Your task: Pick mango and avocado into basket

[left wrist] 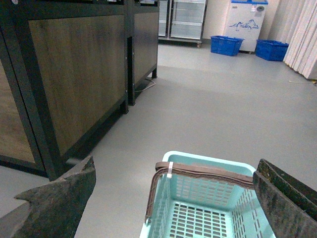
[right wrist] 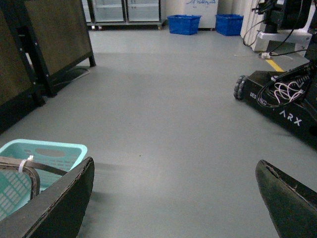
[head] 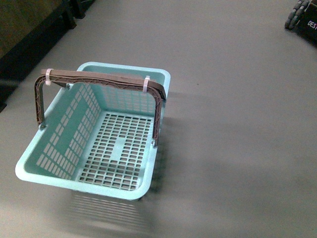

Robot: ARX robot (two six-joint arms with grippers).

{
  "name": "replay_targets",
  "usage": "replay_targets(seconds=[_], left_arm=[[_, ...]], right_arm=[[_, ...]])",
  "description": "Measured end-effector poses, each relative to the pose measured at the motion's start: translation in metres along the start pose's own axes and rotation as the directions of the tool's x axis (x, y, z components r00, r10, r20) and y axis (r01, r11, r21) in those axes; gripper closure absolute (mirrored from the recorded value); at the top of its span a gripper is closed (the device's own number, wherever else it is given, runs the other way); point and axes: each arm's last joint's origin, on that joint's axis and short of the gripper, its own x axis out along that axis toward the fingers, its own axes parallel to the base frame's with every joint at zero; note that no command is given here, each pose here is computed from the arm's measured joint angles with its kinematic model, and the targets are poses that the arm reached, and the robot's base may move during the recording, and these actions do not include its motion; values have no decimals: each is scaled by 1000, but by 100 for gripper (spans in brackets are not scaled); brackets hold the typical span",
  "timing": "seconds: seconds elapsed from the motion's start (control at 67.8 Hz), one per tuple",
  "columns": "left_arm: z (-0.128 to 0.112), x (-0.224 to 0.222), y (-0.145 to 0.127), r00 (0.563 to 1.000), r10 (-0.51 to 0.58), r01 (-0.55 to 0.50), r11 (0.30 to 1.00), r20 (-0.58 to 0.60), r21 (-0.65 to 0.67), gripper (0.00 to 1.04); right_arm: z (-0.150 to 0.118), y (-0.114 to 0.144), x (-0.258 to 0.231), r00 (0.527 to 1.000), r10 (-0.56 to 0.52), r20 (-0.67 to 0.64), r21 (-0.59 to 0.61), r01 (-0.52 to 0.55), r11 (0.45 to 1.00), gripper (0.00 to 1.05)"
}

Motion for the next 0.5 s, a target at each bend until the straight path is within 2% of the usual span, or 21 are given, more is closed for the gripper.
replay_targets(seconds=[0.501], left_arm=[[0, 0, 0, 1000, 0, 0, 1000, 0, 0, 8]], right_arm=[[0, 0, 0, 1000, 0, 0, 0, 0, 1000, 9]])
